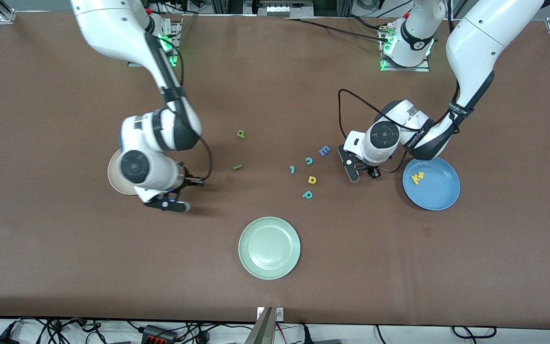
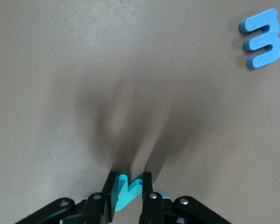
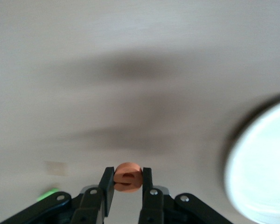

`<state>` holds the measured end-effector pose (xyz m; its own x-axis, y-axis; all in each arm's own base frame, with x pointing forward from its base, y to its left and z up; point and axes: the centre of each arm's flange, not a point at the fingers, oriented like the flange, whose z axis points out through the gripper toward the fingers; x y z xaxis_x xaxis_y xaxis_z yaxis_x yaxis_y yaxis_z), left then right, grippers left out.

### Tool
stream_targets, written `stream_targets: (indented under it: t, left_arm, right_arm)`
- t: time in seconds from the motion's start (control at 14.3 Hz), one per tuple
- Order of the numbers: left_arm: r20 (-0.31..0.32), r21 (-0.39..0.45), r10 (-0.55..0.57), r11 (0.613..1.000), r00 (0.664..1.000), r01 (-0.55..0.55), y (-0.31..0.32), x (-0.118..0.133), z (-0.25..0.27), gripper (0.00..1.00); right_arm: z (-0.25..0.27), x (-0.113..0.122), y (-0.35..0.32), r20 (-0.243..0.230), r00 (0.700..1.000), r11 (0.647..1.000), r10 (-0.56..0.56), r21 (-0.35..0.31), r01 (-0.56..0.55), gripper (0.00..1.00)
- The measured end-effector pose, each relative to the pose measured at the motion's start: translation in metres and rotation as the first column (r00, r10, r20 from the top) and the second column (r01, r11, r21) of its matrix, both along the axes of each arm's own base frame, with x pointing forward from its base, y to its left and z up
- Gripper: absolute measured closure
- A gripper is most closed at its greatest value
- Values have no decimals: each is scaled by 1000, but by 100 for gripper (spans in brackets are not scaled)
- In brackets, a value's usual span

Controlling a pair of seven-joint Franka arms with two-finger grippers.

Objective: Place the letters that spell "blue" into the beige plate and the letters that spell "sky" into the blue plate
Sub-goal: 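Drop the e on the beige plate while the left gripper drops y in blue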

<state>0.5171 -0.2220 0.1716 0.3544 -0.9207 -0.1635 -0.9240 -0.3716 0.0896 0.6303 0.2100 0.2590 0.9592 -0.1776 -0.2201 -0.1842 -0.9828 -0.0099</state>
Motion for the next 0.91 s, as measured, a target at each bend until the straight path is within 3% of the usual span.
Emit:
stream_targets:
  t: [0.49,0.91]
  left_arm:
    - [2,0,0,1000,1000,0,0,1,1,75]
    - [18,87,34,996,999,-35,20,24,38,75]
  right_arm:
    - [-34,-31,-85,-106,994,997,12,-70,-19,72]
    - [-50,-45,-108,-125,992,995,24,-92,-36,72]
